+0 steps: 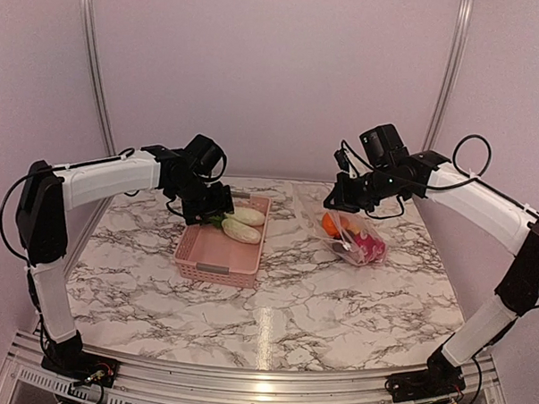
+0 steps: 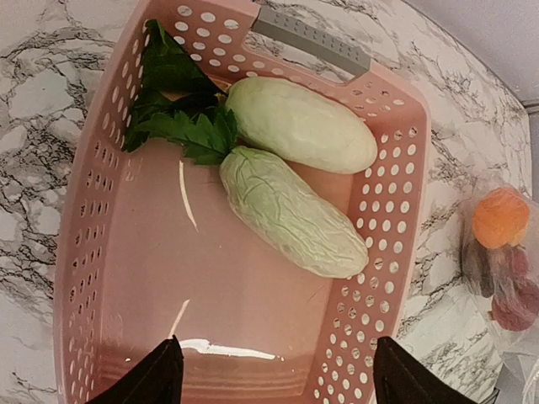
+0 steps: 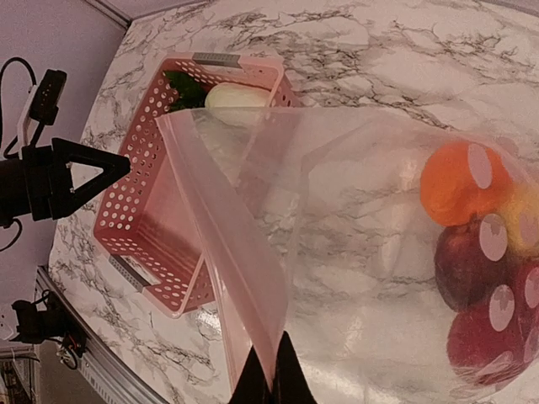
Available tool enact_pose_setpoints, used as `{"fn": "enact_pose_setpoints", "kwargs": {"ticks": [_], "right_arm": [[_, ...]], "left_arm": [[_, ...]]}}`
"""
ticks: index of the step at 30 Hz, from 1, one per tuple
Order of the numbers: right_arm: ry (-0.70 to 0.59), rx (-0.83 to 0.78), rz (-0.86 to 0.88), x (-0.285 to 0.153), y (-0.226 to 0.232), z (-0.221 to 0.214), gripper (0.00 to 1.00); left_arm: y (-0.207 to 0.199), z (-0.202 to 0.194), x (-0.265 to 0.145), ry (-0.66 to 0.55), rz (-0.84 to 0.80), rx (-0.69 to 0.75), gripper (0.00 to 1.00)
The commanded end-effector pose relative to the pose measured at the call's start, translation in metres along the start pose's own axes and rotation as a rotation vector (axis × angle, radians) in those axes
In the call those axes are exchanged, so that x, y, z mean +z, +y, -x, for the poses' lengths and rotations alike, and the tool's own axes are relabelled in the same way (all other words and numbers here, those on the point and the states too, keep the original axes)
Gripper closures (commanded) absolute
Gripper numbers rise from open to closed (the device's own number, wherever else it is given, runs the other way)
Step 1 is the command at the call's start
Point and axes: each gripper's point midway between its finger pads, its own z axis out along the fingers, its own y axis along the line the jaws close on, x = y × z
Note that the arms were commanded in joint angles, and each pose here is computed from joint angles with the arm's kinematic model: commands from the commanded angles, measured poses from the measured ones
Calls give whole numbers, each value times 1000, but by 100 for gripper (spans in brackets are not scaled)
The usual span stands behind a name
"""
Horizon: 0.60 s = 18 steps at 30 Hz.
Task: Place the food in the zip-top bag and seal the zipper
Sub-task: Pick up the fake vegetable from the bin.
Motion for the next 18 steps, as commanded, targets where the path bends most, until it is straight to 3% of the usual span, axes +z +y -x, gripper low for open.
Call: {"fn": "enact_pose_setpoints", "kwargs": {"ticks": [1,6,18], "right_arm": [[-32,-12,26,-7,11,11,100],[-36,-2,22,-8,9,8,100],[-43,11,8,-9,4,5,100]], "left_arm": [[5,10,12,-83,-29,-173,20],[-12,18,33,-103,-113,-264,23],[3,15,81,-64,-27,-443,36]]}}
